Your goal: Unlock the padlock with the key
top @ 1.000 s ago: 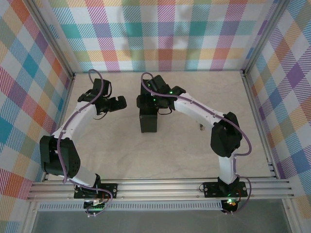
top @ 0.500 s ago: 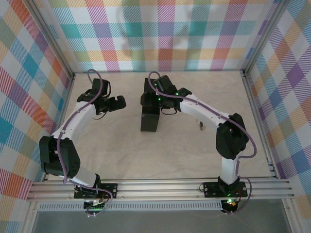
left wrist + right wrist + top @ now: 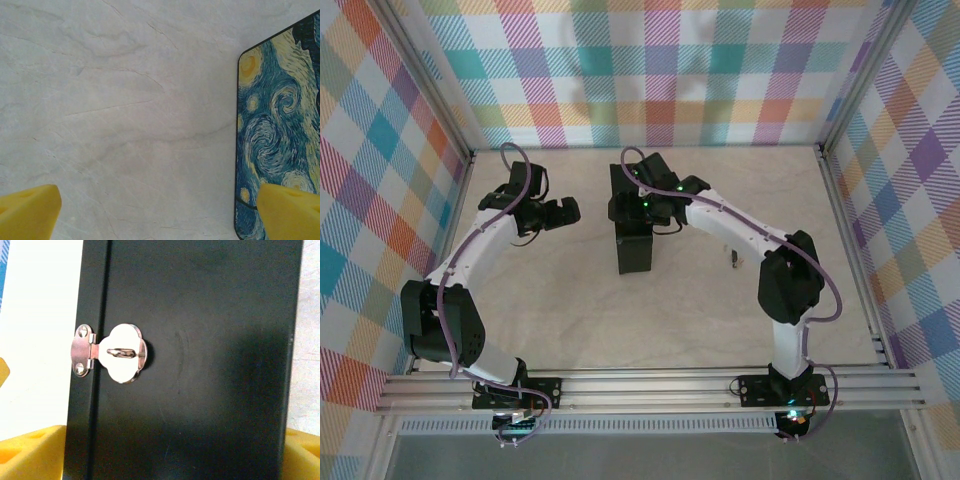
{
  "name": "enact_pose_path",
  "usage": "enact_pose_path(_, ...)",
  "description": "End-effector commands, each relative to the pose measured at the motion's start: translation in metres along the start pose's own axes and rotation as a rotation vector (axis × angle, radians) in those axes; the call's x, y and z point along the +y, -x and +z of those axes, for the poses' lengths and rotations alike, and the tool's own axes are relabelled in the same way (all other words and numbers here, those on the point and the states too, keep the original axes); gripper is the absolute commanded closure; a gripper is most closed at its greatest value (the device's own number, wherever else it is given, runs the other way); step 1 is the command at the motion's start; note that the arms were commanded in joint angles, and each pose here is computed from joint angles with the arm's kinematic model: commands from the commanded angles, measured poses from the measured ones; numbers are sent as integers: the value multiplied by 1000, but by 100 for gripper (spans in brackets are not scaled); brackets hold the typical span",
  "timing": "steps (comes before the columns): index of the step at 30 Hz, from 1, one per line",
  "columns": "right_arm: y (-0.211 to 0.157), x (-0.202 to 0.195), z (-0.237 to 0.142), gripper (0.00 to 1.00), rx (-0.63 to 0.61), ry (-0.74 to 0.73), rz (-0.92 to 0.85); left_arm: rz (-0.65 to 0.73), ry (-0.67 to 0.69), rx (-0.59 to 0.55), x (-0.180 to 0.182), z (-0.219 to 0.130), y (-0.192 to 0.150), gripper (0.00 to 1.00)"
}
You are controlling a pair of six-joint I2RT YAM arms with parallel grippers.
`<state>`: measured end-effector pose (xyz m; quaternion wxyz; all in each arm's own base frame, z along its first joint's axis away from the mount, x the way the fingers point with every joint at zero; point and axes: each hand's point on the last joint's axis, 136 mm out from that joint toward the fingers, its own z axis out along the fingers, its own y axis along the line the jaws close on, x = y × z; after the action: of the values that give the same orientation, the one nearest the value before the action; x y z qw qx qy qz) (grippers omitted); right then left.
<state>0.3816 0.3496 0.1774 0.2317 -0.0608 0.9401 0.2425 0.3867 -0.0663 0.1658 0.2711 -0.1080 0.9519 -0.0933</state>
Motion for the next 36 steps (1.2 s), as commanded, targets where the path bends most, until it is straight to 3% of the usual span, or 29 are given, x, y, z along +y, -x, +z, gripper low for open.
enact_pose_path(1, -27, -26, 19, 11, 97, -93, -24, 10, -5, -28, 2, -13, 8, 0)
enact_pose_path(7, -30, -33, 23, 0, 118, -129, -56, 16, -7, -34, 1, -17, 11, 0)
enact_pose_path(15, -26, -18, 17, 0, 100, -151, -132, 15, -14, -29, 0, -15, 10, 0)
enact_pose_path(20, -33, -24, 22, 12, 112, -151, -93, 19, -12, -32, 0, -18, 10, 0)
enact_pose_path(29, -18, -28, 11, 17, -14, 212, 183, 23, -28, -40, 0, -31, 9, 0)
enact_pose_path(36, -21, -72, 15, 14, -52, 354, 293, -12, -294, 51, -58, -23, -14, 0)
